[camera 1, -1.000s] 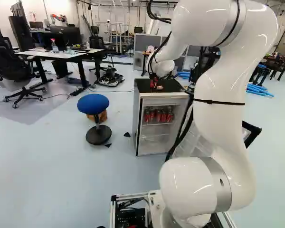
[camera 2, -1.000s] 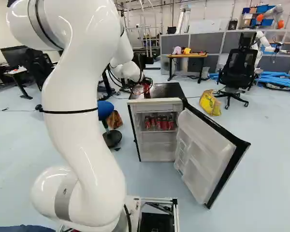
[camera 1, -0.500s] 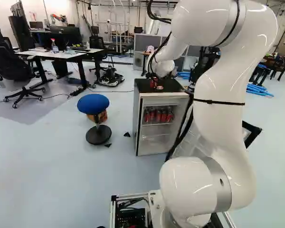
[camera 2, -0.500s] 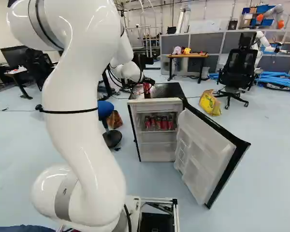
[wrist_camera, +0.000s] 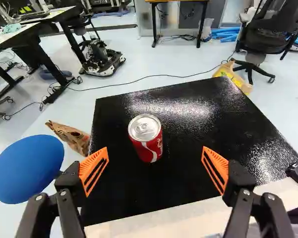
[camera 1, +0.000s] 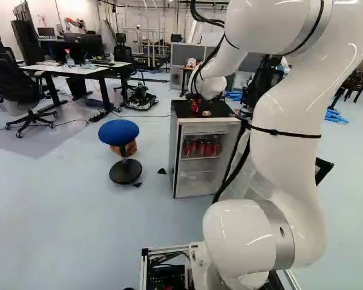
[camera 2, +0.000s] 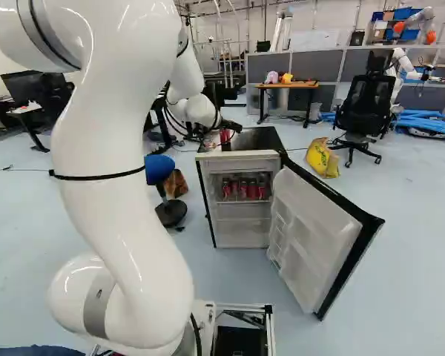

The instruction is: Grab a drink from the fridge

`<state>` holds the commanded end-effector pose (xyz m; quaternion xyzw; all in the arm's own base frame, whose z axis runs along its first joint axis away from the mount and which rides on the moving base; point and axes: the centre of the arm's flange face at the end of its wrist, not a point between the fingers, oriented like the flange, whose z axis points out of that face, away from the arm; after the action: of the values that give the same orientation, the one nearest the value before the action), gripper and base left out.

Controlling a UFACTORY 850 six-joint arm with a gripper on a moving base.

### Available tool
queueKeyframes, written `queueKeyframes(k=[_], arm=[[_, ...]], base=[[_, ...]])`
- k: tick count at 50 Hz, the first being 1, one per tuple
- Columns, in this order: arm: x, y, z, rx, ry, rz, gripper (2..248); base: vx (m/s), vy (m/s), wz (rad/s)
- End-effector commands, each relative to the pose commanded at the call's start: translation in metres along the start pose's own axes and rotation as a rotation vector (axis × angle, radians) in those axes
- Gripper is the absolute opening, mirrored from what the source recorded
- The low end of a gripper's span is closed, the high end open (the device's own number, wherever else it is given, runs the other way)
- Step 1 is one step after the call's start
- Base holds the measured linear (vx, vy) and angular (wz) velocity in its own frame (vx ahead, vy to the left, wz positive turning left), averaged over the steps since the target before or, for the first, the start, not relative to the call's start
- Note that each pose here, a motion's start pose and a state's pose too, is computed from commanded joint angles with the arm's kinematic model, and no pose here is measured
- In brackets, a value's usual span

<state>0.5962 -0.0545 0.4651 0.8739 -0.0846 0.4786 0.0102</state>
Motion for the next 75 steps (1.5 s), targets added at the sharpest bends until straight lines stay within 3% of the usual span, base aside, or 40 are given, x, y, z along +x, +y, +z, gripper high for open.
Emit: queueKeyframes(k=[28, 53, 75], arm=[[-0.022, 0.039, -0.033, -0.042, -0.107, -0.022, 247], [-0.020, 0.073, -0.081, -0.081, -0.114, -0.070, 247], [-0.021, 0.105, -0.121, -0.142, -0.160, -0.029, 247]], base=[[0.000, 0.000, 0.000], [0.000, 0.000, 0.000], [0.000, 0.000, 0.000]])
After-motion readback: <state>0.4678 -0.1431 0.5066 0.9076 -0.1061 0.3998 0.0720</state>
